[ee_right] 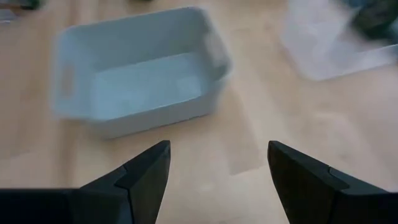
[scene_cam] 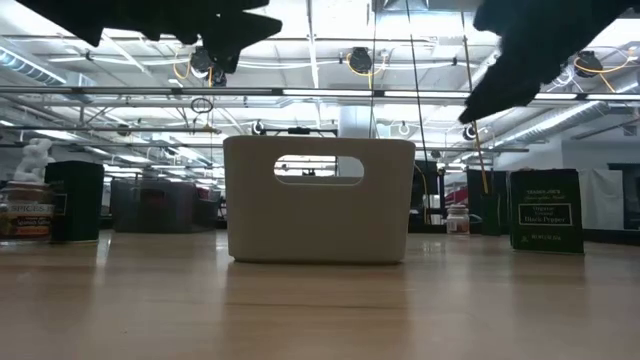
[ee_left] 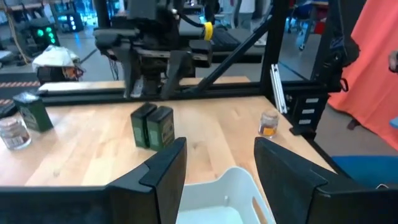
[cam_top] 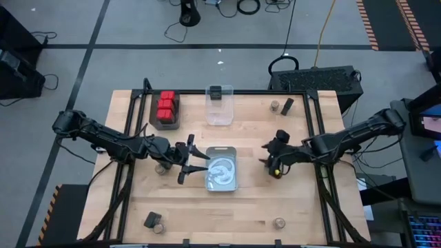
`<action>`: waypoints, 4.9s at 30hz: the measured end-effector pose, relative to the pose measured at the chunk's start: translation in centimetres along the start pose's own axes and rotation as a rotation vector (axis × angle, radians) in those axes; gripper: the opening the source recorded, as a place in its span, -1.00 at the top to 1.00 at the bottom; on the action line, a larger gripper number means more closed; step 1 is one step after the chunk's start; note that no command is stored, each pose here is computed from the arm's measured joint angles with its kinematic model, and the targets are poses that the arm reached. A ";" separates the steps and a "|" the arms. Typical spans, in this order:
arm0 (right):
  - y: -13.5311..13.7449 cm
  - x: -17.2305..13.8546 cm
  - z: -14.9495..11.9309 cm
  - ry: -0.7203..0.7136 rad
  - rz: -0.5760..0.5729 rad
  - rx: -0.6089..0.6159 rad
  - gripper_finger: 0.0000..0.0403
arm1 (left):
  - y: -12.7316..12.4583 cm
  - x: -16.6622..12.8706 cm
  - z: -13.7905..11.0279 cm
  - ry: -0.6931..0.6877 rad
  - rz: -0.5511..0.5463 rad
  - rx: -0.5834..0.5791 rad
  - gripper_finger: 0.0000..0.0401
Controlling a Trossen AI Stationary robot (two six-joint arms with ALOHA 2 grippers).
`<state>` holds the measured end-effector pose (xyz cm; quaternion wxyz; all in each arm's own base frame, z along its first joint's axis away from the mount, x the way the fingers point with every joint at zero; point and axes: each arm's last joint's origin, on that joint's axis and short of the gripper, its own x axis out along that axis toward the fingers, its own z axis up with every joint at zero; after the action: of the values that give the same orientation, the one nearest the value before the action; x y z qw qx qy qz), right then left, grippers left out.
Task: Sort spices by type
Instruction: Put the black seasoning can into the transparent bin
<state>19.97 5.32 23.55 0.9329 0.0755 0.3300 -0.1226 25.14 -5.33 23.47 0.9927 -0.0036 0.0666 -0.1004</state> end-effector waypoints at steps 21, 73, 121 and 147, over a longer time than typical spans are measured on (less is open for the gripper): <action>0.1 -1.7 -3.6 0.338 -0.006 0.140 -0.25 | -0.7 0.0 -0.2 0.023 -0.032 0.014 0.04; -0.9 0.5 -5.0 0.455 -0.275 0.090 -0.25 | -0.7 0.0 -0.2 0.020 -0.032 0.112 0.04; -1.3 -2.5 0.7 0.316 -0.178 -0.001 0.46 | -0.2 0.2 1.5 -0.115 -0.004 0.113 0.04; -0.2 -2.3 3.5 0.159 -0.018 -0.080 0.46 | 4.0 13.0 5.7 0.111 0.122 0.275 0.02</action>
<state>20.35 4.77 27.70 0.9050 0.0449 0.4081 -0.1113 39.32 -3.99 27.29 0.9829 0.1418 0.1071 -0.0482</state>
